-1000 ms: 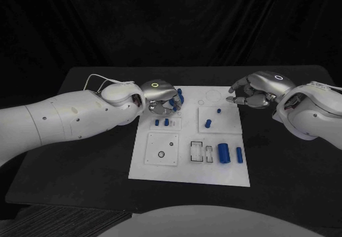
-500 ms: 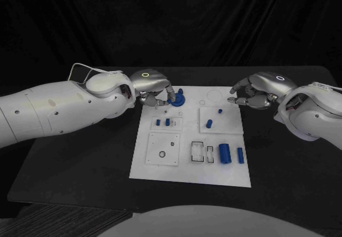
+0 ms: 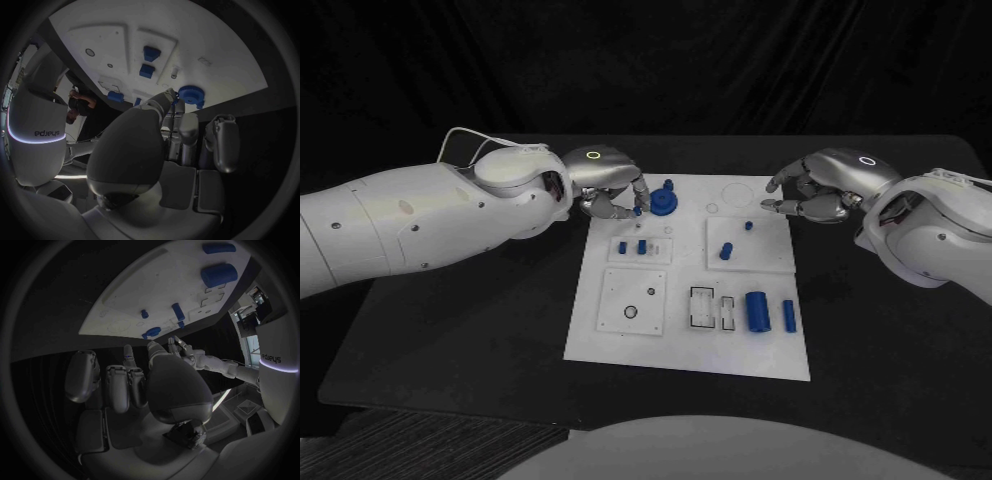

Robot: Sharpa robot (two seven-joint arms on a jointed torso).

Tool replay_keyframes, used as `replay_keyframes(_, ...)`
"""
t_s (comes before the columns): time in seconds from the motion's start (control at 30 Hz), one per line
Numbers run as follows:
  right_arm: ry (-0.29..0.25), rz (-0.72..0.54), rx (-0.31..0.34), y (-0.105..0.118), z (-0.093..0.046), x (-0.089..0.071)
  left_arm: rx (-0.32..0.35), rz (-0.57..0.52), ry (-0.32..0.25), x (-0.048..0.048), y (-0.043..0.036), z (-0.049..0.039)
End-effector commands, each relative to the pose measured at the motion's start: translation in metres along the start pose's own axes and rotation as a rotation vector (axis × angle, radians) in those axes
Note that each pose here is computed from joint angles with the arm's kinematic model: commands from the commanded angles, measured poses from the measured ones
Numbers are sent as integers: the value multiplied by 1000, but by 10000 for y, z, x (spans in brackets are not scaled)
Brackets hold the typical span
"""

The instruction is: Assemble the parts on the task board

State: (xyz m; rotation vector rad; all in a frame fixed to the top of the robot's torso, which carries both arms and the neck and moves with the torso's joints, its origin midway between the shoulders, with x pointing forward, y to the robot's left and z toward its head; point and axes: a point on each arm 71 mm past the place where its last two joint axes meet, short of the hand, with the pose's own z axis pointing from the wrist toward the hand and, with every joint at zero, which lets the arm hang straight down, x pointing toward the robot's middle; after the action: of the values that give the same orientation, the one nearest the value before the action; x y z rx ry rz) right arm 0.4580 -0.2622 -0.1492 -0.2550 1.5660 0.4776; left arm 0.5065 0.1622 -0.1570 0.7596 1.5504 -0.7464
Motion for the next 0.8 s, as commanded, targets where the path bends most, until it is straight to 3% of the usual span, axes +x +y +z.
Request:
replay_keyframes(0.03,10,1,6,-3,-1,17,3,-12,38,56,-14,19)
replay_keyframes(0.33,16,1,6,-5,-6,25,-2,-21,49,139,-6,52)
replay_keyframes(0.8,21,0,5,-4,-5,32,-13,-26,68,183,10,79)
